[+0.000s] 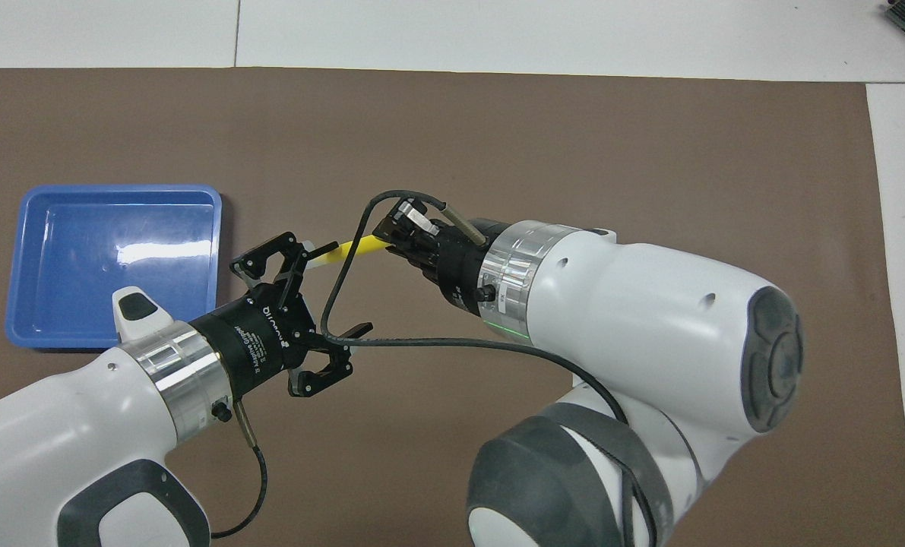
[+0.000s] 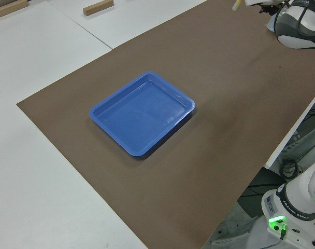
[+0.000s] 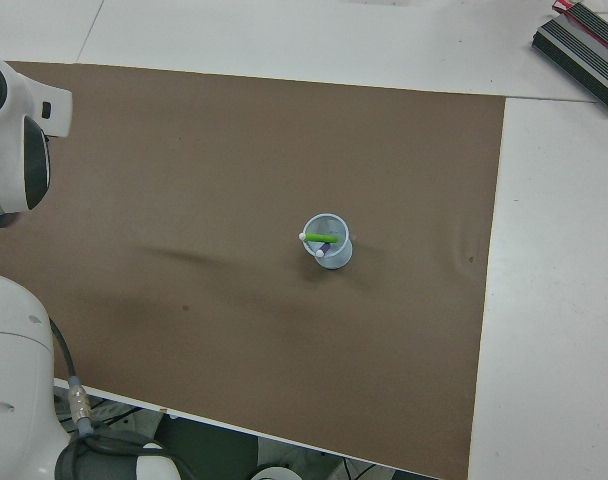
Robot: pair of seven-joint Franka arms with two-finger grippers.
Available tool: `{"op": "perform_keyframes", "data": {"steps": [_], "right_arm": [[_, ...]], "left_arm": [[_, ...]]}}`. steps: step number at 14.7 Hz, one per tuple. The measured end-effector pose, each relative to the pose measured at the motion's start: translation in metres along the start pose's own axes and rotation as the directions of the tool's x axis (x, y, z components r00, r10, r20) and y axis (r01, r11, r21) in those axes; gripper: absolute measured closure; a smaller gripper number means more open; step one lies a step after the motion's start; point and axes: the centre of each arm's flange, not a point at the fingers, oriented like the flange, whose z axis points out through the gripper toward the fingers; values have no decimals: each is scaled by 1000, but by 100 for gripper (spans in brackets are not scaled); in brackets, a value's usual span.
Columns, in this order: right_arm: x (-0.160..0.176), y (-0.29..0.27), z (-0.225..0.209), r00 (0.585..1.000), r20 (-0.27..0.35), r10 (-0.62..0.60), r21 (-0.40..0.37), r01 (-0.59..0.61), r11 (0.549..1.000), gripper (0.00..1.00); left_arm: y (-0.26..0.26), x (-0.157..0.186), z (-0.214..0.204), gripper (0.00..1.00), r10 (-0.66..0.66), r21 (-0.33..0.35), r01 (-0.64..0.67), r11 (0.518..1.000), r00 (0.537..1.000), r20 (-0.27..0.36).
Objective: Right arm passes pens to left for tray arrangement
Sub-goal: 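Close the left gripper on the yellow pen held by the right gripper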
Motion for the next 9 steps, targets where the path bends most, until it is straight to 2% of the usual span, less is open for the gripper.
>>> {"op": "perform_keyframes", "data": {"steps": [1,2,9], "right_arm": [[0,0,0,1000,0,1,-1,-1,1000,83],[1,1,1,1000,-1,2,-2,-2,1000,83],[2,2,1,1000,-2,3,-4,-3,1000,83]], "left_arm": [[-1,-1,0,0,3,-5,-3,1000,1000,0],[-1,-2,0,9,6,-16,-6,1000,1000,0],[-6,-11,4,10,41,-45,-42,998,999,-6]]}}
